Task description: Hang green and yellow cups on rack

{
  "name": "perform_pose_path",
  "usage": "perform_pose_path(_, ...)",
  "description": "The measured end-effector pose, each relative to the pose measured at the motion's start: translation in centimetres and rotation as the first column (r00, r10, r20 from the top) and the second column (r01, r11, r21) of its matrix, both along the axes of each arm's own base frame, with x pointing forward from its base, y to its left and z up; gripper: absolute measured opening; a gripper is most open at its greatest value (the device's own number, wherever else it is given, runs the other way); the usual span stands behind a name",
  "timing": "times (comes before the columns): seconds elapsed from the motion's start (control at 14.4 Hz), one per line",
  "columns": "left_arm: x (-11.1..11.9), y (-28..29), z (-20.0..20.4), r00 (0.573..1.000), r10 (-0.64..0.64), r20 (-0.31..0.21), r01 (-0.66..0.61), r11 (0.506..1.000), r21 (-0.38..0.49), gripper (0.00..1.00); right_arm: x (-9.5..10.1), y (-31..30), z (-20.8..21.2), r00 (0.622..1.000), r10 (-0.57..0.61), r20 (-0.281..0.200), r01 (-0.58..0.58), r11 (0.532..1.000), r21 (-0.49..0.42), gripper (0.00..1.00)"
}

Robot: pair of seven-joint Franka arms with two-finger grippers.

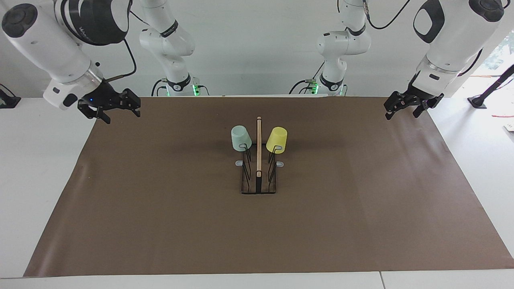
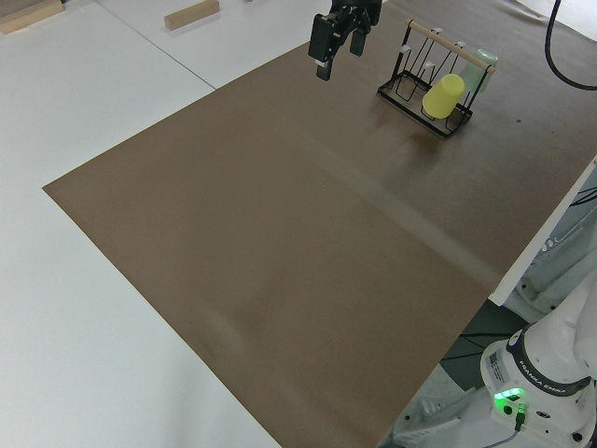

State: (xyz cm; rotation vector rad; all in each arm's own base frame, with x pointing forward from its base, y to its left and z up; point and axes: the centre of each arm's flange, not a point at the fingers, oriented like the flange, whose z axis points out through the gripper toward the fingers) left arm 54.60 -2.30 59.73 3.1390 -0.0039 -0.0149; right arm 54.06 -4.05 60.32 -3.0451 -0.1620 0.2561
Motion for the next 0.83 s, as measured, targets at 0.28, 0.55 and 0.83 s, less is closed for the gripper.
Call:
perform_pose_path(0.28, 0.0, 0.0, 0.0, 1.0, 0.0, -0.001, 0.0, 1.0, 0.0, 1.0, -1.0, 2.1, 0.8, 0.999, -0.049, -0.009, 0.048, 0.998, -0.026, 1.0)
perform_pose_path(0.55, 0.0, 0.0, -0.1, 1.0, 0.0, -0.002, 0.0, 1.0, 0.0, 1.0, -1.5, 0.8, -0.2, 0.996, -0.079, -0.042, 0.077, 0.997, -0.029, 1.0)
perform_pose_path(0.83, 0.0, 0.0, -0.1, 1.0, 0.0, -0.002, 0.0, 1.0, 0.0, 1.0, -1.8, 0.0, -0.2, 0.996, -0.089, -0.026, 0.088, 0.995, -0.054, 1.0)
